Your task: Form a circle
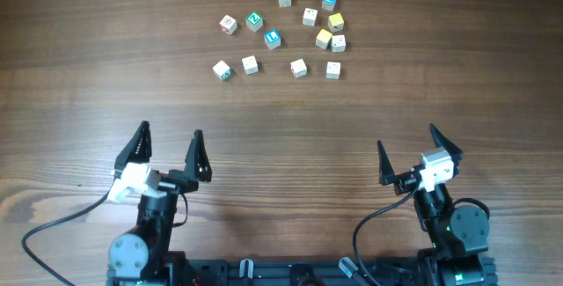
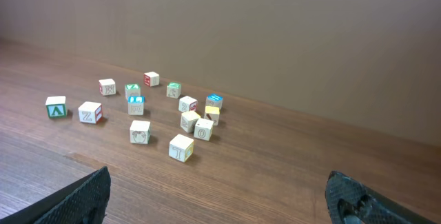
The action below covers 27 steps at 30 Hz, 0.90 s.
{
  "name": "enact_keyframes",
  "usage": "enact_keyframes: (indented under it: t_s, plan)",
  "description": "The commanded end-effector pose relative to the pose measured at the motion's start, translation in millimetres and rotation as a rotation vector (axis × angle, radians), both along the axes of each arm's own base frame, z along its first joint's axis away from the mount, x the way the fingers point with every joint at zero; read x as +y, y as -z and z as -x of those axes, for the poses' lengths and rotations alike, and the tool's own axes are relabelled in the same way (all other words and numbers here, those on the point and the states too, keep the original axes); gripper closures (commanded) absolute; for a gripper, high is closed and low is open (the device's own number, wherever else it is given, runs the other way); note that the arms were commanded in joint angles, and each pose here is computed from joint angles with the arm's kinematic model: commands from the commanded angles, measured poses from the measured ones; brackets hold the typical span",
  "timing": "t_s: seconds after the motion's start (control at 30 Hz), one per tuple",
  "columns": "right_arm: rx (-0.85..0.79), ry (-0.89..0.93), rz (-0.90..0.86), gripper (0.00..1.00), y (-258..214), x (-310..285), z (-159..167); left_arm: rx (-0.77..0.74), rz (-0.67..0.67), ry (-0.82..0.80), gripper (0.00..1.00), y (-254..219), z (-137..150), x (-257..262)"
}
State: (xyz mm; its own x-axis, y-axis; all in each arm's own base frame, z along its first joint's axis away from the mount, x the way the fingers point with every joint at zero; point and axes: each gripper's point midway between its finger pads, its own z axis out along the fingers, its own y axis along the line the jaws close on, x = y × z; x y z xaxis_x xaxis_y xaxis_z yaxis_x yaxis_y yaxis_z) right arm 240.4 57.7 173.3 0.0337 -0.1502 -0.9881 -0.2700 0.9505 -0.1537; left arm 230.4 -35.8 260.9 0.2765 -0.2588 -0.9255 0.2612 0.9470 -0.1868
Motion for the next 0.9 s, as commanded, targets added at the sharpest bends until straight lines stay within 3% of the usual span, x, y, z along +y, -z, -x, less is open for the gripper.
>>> enact_keyframes:
  t_s: [0.0,0.3,0.53,0.67,0.77,0.87]
  plan:
    - [-0.004,0.008,-0.001,0.0,-1,-2,0,-0.234,-0.057,0.093,0.0,-74,37,-17]
    - [-0.004,0.008,-0.001,0.0,-1,-2,0,-0.681,-0.115,0.044,0.0,-239,141,-14]
    - [-0.004,0.008,-0.001,0.0,-1,-2,0,-0.829,-0.183,-0.026,0.0,-344,171,-13]
    - [-0.004,0.008,-0.001,0.0,-1,-2,0,-0.847,-0.25,-0.096,0.0,-394,142,-14]
    - [-0.004,0.008,-0.001,0.0,-1,-2,0,-0.811,-0.31,-0.192,0.0,-415,94,-9]
    - [-0.004,0.008,-0.001,0.0,-1,-2,0,-0.714,-0.358,-0.311,0.0,-416,22,2]
